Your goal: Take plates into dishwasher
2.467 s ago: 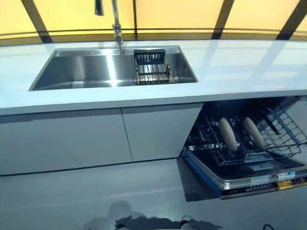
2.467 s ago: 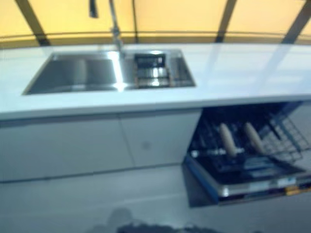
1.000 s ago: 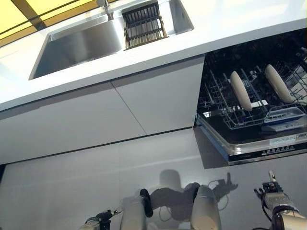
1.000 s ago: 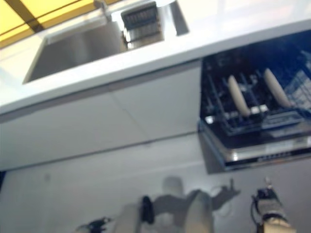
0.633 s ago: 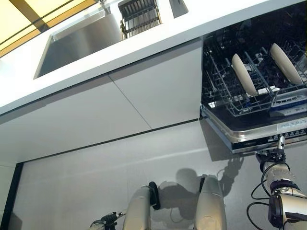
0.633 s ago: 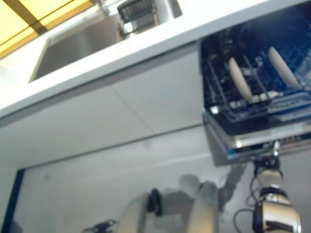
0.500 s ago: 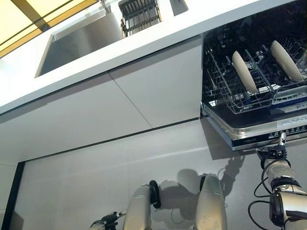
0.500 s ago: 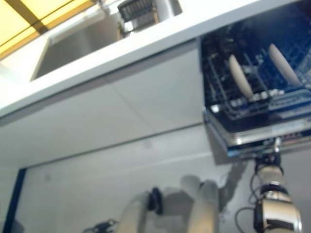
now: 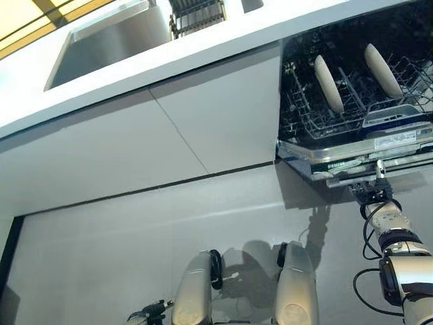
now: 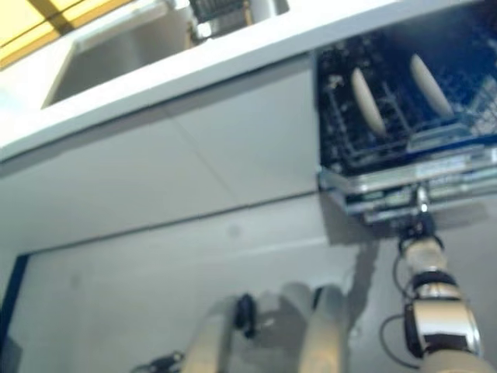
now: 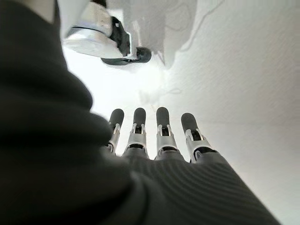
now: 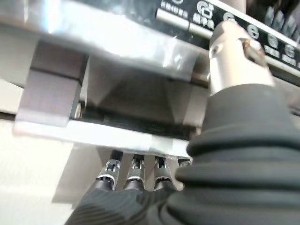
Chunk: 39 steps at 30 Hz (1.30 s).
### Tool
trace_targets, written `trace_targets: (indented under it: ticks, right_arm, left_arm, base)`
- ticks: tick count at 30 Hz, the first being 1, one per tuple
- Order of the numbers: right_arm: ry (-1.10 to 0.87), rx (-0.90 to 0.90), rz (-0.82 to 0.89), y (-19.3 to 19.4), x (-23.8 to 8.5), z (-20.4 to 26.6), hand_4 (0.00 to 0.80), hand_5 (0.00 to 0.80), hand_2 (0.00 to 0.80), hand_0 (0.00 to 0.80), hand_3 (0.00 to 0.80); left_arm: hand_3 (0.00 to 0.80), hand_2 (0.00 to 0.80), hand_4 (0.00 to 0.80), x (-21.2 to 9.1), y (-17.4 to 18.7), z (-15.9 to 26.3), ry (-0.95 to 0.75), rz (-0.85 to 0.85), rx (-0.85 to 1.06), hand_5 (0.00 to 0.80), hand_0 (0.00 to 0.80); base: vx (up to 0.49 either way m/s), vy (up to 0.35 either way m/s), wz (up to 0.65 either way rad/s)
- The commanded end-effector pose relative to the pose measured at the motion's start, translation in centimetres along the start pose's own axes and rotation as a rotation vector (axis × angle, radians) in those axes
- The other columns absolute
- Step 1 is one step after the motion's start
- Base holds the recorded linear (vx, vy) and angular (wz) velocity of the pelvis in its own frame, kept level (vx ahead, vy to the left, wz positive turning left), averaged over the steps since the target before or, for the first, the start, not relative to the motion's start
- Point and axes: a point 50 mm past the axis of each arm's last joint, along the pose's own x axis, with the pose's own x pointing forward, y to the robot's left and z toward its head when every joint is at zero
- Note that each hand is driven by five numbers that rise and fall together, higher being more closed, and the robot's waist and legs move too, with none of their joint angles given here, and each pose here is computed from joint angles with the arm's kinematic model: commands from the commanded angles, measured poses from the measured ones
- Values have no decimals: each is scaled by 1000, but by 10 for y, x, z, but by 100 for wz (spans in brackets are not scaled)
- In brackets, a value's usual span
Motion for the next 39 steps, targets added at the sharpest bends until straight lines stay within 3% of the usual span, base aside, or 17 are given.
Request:
trace_targets:
  ticks: [1, 8, 12, 23, 26, 33, 39]
  right_arm:
    - [-181, -2, 789, 206, -25, 50, 0, 0, 0, 0, 0]
    - [-163, -70, 661, 179, -14, 51, 0, 0, 0, 0, 0]
    - [-113, -150, 537, 144, -5, 42, 0, 0, 0, 0, 0]
    - [229, -705, 143, -9, -5, -42, 0, 0, 0, 0, 0]
    - [412, -972, 43, -73, -28, -75, 0, 0, 0, 0, 0]
    - [635, -1242, 4, -153, -89, -135, 0, 0, 0, 0, 0]
    - [948, -1170, -203, -211, -165, -198, 0, 0, 0, 0, 0]
  left_arm:
    - [0, 0, 0, -5, 26, 8, -9, 63, 93, 0, 0]
    - [0, 0, 0, -7, 34, 2, 9, 78, 106, 0, 0]
    - [0, 0, 0, -8, 41, 0, 13, 96, 109, 0, 0]
    - [0, 0, 0, -9, 48, 5, 9, 118, 90, 0, 0]
    - [0, 0, 0, -9, 49, 8, 11, 111, 86, 0, 0]
    - [0, 0, 0, -8, 41, 2, 71, 55, 70, 0, 0]
    - [0, 0, 0, -4, 18, -19, 181, 0, 127, 0, 0]
  base:
    - [51, -19, 19]
    - [40, -8, 16]
    - [89, -21, 13]
    - [80, -3, 6]
    - [53, 63, 10]
    - [33, 49, 2]
    - [35, 27, 4]
